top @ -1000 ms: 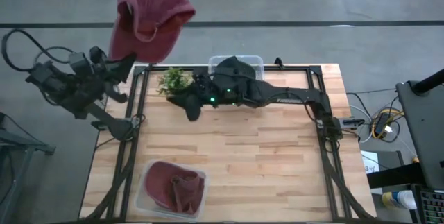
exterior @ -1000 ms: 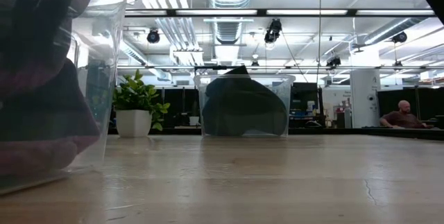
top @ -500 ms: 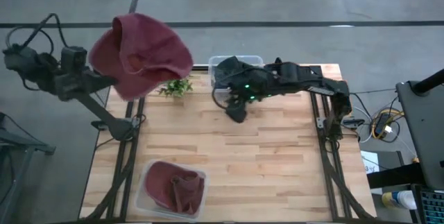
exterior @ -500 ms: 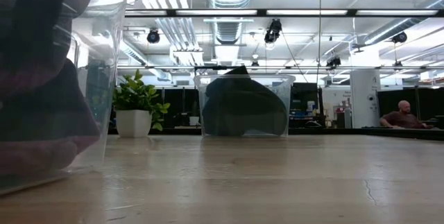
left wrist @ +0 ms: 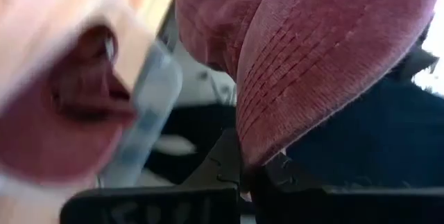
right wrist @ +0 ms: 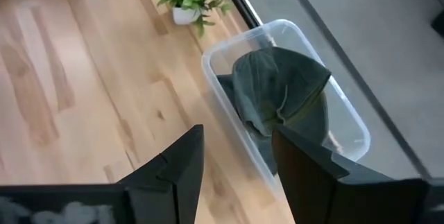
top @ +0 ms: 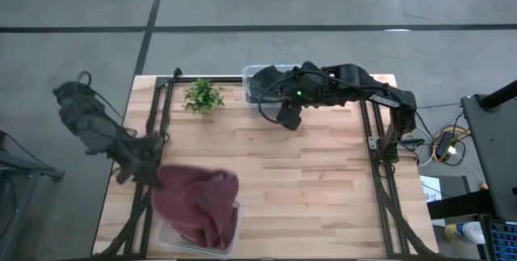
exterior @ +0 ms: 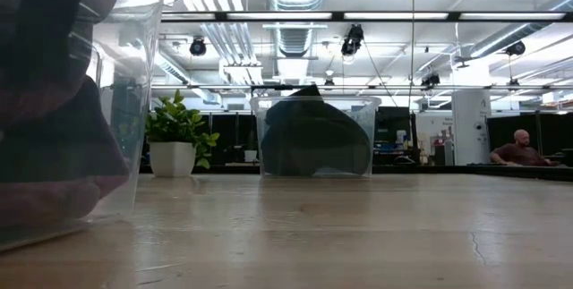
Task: Pick & Place hat
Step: Put the red cap into the bottom transparent bin
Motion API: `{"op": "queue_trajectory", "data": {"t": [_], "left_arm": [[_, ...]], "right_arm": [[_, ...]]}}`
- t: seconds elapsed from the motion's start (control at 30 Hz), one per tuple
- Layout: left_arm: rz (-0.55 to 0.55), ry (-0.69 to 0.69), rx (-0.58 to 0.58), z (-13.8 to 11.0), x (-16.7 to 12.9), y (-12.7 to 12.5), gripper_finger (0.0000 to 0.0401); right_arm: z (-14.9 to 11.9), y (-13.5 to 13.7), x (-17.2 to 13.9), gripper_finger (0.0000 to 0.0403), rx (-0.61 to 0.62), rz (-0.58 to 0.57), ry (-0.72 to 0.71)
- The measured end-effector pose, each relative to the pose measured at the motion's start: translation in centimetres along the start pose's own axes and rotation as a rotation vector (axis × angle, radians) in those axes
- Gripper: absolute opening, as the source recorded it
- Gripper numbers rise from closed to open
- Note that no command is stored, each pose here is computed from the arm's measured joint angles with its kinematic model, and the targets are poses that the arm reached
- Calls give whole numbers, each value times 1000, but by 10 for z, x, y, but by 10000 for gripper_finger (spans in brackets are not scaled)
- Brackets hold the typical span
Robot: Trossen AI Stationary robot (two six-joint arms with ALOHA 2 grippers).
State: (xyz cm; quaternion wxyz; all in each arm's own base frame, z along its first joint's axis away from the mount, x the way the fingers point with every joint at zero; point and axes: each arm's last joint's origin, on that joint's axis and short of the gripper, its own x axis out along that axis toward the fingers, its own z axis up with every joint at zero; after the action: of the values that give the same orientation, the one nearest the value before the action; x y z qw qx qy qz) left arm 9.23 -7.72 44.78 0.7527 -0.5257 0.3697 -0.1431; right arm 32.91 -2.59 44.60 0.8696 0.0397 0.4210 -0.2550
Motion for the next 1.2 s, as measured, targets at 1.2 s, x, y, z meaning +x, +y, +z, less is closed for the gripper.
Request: {"op": "queue_trajectory", "data": {"t": [1.2], "left_arm": [[173,215,-395,-30,133,130,13]], "right_arm": [[4,14,33,149,-214,-9,57]]}}
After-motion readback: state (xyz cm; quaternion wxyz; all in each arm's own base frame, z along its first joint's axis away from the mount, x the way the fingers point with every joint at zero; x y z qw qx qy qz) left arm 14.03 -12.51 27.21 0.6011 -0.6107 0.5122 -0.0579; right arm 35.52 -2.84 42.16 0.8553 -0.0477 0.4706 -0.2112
